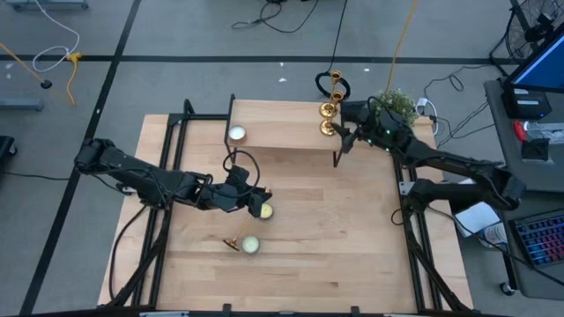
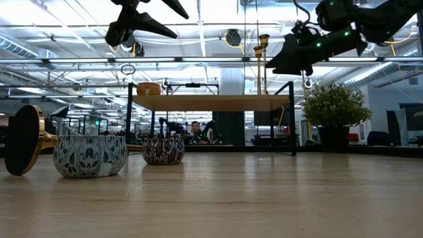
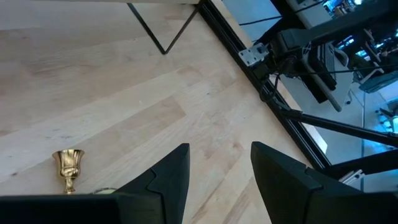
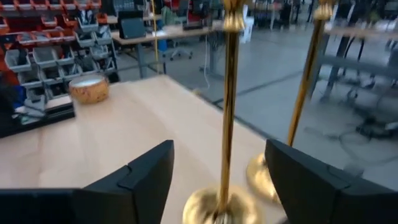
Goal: Pick & Place candle stick holders
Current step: Put the black scented candle aligned with the orange scented candle on the shelf
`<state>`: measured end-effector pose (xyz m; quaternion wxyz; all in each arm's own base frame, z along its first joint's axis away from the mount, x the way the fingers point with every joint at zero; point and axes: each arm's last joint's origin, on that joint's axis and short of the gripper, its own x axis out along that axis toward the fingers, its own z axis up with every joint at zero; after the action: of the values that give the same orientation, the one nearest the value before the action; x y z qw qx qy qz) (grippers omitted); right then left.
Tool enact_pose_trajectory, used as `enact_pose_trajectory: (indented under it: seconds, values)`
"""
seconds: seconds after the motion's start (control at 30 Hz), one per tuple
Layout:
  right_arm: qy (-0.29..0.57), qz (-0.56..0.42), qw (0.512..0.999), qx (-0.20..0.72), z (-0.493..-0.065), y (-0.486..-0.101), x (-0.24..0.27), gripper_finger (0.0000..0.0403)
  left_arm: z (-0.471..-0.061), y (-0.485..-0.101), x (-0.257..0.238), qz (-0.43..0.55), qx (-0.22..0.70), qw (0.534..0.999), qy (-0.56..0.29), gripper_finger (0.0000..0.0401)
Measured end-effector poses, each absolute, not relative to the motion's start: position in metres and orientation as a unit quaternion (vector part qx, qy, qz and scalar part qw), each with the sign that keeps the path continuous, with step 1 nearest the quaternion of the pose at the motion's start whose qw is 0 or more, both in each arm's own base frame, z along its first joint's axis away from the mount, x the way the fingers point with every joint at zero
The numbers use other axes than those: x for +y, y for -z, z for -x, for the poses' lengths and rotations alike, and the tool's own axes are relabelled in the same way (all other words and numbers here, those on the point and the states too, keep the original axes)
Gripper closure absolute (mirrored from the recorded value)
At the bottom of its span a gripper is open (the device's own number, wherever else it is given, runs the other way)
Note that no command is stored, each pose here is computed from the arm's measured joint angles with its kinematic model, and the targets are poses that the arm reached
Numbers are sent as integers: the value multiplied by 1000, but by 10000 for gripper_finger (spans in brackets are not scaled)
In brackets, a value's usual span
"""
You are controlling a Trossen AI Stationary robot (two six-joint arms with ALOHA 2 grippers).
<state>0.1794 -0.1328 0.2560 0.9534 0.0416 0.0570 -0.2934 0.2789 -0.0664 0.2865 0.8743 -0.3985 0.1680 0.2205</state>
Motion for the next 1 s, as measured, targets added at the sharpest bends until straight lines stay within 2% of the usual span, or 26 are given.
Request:
enact_pose_trajectory:
  seconds: [0.23,0.5,0.77,1.0]
  values:
    - [237,-129,957,111,-162,-261,-89,142,-281,-289,-68,411,162,874,-203,224]
    - [125,-249,960,34,-131,-287,-36,146,-284,-294,-74,419,191,881,-105,224]
    - [-72,-398,914,-37,-117,-313,-5,147,-283,-296,-83,444,259,858,29,224]
    - [-208,-428,877,-68,-129,-329,19,147,-281,-296,-88,419,300,849,119,224]
